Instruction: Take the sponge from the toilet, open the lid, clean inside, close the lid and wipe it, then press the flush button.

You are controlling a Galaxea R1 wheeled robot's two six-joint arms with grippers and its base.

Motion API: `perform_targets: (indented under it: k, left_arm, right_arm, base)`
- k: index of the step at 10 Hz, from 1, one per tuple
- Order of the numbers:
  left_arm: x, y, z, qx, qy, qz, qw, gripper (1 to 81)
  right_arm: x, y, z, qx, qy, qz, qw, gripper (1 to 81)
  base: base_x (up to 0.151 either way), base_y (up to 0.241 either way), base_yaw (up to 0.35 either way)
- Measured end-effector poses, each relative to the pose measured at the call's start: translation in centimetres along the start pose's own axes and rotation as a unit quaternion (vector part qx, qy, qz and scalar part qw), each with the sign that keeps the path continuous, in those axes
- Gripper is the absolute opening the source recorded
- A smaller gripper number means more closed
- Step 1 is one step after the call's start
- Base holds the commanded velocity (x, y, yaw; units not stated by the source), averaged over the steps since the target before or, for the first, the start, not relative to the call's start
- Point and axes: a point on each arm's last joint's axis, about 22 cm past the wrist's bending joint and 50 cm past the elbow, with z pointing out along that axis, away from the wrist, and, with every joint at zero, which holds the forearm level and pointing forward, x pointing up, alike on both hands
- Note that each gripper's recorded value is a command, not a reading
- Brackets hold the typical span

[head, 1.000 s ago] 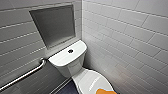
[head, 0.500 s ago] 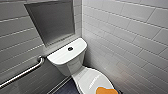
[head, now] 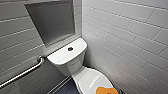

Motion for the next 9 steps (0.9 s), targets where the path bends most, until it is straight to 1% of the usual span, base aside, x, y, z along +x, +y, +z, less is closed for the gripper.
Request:
perform_targets:
  k: [2,5,7,8,9]
  left_arm:
    - [0.0,0.0,0.0,0.000,0.000,-0.001,1.0000,81.1]
    - [-0.2,-0.8,-0.1,0.008,-0.002,-0.004,1.0000,81.1]
    - [-0.2,-0.9,-0.1,0.009,-0.003,-0.004,0.9999,81.1]
    - [-0.3,-0.9,-0.1,0.009,-0.004,-0.004,0.9999,81.1]
    - [-0.2,-0.9,-0.1,0.009,-0.004,-0.004,0.9999,81.1]
  right_arm:
    - [1.2,1.5,0.1,-0.015,0.015,0.000,0.9998,81.1]
    - [2.0,2.5,1.2,-0.028,0.030,-0.004,0.9991,81.1]
    - [2.6,2.6,1.5,-0.033,0.033,-0.006,0.9989,81.1]
    - [3.3,2.2,1.8,-0.033,0.037,-0.011,0.9987,81.1]
    - [4.4,1.3,2.2,-0.029,0.046,-0.027,0.9982,81.1]
  base:
    - [0.000,0.000,0.000]
    - [0.000,0.000,0.000]
    - [0.000,0.000,0.000]
    - [0.000,0.000,0.000]
    - [0.000,0.000,0.000]
